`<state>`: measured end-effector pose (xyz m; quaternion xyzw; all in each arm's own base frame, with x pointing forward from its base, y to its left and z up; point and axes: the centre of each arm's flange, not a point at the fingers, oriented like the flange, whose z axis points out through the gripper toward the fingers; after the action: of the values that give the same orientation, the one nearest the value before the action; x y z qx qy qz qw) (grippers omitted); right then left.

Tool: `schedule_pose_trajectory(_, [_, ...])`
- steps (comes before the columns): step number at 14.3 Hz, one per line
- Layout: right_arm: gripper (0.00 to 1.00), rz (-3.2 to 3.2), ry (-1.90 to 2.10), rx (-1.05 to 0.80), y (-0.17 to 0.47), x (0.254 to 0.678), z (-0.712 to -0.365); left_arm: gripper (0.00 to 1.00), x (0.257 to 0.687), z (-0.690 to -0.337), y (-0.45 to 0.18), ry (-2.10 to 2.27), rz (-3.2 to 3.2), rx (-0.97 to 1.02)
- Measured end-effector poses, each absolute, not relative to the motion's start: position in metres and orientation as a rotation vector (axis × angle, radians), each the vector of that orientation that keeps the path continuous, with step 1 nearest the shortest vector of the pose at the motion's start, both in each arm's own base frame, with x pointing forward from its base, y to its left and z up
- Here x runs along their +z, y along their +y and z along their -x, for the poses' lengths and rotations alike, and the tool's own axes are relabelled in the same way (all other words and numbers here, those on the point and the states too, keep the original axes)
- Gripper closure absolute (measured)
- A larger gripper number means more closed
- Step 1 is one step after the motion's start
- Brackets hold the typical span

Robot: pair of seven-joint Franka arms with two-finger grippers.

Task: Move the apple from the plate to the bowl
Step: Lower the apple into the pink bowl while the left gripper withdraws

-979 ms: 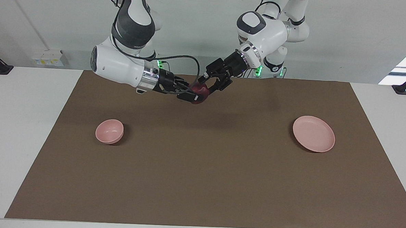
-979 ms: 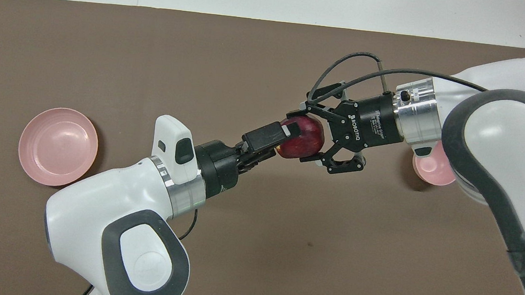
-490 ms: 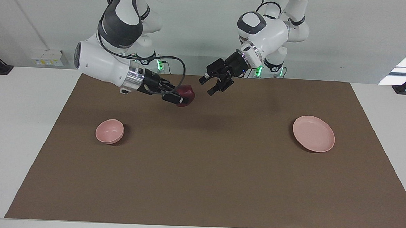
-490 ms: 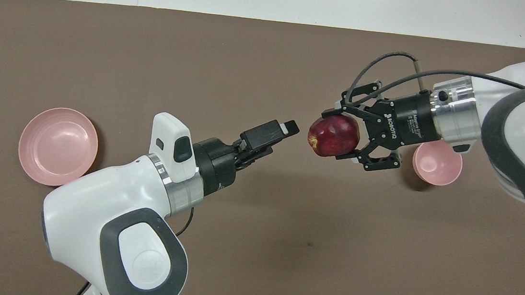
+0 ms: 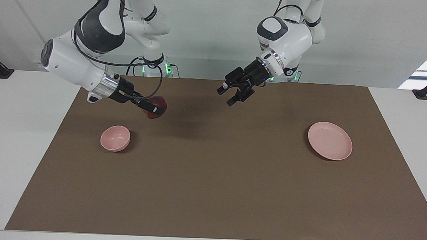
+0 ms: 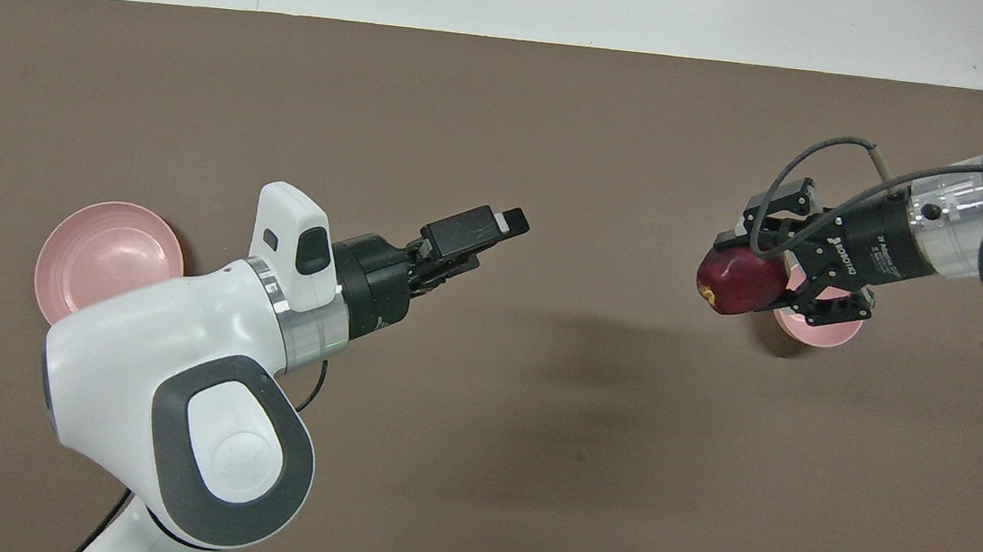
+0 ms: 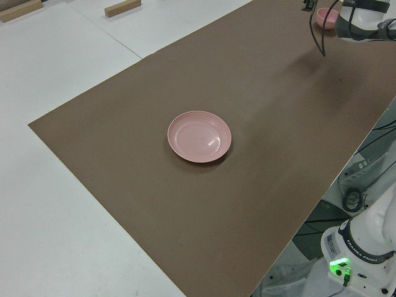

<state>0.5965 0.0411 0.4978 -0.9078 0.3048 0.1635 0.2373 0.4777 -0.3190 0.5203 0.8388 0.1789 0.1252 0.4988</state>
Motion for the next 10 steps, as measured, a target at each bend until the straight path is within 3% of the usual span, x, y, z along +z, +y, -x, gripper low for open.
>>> schedule_pose_trajectory(5, [0.19,2.813,0.482,0.316,0.017,0.478,-0.598,0.00,0.507,-0.483,-0.305,0.366,-2.117,0.288])
schedule_pose_trajectory(10, [0.19,3.015,0.141,0.209,-0.014,0.429,-0.603,0.00,0.495,-0.491,-0.274,0.197,-2.310,0.204])
